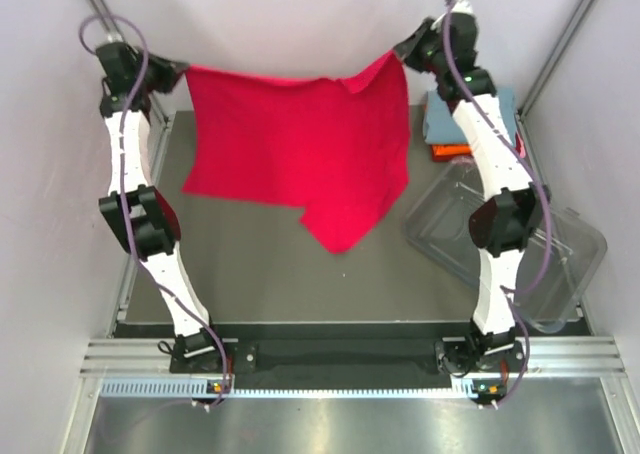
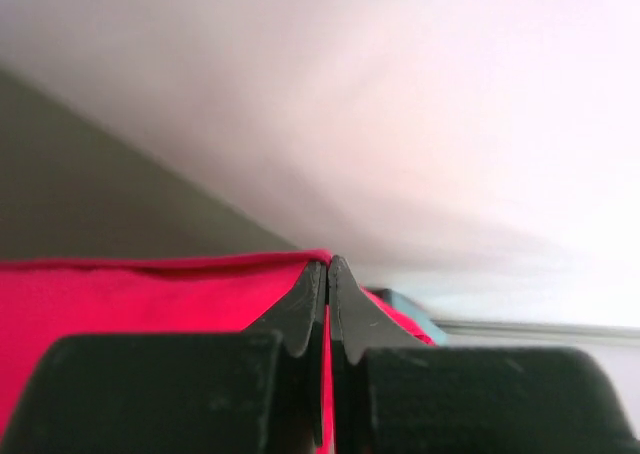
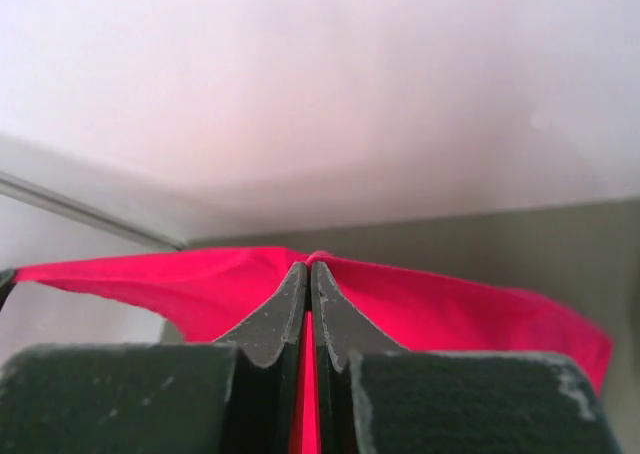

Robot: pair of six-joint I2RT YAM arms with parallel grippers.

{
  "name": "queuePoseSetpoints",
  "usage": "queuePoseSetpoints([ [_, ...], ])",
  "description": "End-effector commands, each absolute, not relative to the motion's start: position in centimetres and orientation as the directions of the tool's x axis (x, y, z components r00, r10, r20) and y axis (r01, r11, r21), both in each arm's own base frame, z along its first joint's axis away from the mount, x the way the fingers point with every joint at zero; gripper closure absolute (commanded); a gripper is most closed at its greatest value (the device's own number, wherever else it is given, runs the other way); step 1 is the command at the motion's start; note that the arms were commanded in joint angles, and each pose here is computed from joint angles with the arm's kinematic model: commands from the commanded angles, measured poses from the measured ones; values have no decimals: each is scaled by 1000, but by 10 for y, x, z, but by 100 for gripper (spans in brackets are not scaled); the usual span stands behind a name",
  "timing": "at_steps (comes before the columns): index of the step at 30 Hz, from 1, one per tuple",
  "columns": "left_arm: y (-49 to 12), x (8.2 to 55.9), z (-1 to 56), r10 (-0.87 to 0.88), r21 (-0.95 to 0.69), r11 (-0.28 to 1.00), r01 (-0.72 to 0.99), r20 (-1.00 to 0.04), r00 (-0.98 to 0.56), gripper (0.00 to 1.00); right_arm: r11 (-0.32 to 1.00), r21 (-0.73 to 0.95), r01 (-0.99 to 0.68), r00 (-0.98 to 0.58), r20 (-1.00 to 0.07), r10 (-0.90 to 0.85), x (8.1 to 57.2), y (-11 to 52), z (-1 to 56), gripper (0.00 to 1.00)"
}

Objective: Fold and stack the t-shirts
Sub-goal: Flatten the tshirt out, then fold the tshirt

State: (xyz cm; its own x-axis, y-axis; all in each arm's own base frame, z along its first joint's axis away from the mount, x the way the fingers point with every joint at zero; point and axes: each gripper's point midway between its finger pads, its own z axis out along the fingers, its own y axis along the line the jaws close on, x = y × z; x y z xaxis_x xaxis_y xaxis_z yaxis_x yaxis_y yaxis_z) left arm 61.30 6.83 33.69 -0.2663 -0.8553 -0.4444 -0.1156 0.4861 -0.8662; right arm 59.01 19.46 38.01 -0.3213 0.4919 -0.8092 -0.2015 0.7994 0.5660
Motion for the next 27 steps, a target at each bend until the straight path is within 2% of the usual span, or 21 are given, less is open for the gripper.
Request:
queuePoseSetpoints([
  [1, 45, 537, 495, -786, -791, 593, 151, -609, -109, 100, 730, 496, -470, 78, -801, 594, 484, 168, 594, 100],
  [2, 64, 539, 463, -793, -796, 605, 28, -605, -65, 100, 735, 492, -467, 78, -805, 589, 481, 166, 594, 100],
  [4, 83, 514, 460, -730, -730, 679, -76, -682, 31, 100, 768, 452, -454, 87, -835, 543, 477, 165, 591, 100],
  [5, 94, 512, 426, -729, -720, 674, -165, -685, 10, 100, 781, 437, -446, 81, -849, 522, 477, 164, 587, 100],
  [6, 105, 505, 417, -729, -716, 670, -195, -684, 6, 100, 780, 442, -442, 51, -856, 514, 478, 167, 578, 100],
  [9, 108, 488, 382, -729, -691, 677, -254, -676, -104, 100, 756, 491, -433, -109, -861, 497, 471, 180, 535, 100],
  [10, 103, 479, 383, -718, -678, 690, -252, -685, -122, 100, 743, 503, -442, -121, -854, 506, 453, 180, 538, 100],
  [11, 104, 468, 364, -703, -645, 705, -296, -691, -168, 100, 736, 542, -406, -218, -840, 498, 453, 190, 498, 100],
  [13, 112, 438, 370, -661, -589, 725, -358, -740, -122, 100, 727, 551, -410, -264, -835, 483, 422, 196, 485, 100],
  [15, 118, 416, 339, -633, -536, 730, -424, -764, -124, 100, 741, 576, -345, -414, -802, 431, 401, 209, 422, 100],
  [16, 121, 393, 315, -636, -519, 705, -484, -765, -106, 100, 754, 578, -311, -469, -784, 407, 383, 207, 392, 100],
  [18, 126, 377, 304, -626, -520, 680, -517, -778, -42, 100, 771, 581, -259, -535, -751, 386, 357, 208, 356, 100],
  [20, 125, 353, 272, -653, -529, 630, -568, -757, -19, 100, 770, 612, -182, -633, -672, 384, 318, 205, 301, 100],
  [22, 125, 337, 258, -657, -525, 606, -598, -754, -3, 100, 772, 613, -169, -689, -633, 352, 283, 210, 260, 100],
  [25, 129, 311, 214, -681, -480, 537, -694, -732, -19, 100, 788, 601, -133, -775, -559, 295, 247, 214, 207, 100],
  [27, 135, 292, 188, -696, -454, 465, -760, -718, 4, 100, 772, 619, -144, -802, -530, 275, 233, 222, 193, 100],
])
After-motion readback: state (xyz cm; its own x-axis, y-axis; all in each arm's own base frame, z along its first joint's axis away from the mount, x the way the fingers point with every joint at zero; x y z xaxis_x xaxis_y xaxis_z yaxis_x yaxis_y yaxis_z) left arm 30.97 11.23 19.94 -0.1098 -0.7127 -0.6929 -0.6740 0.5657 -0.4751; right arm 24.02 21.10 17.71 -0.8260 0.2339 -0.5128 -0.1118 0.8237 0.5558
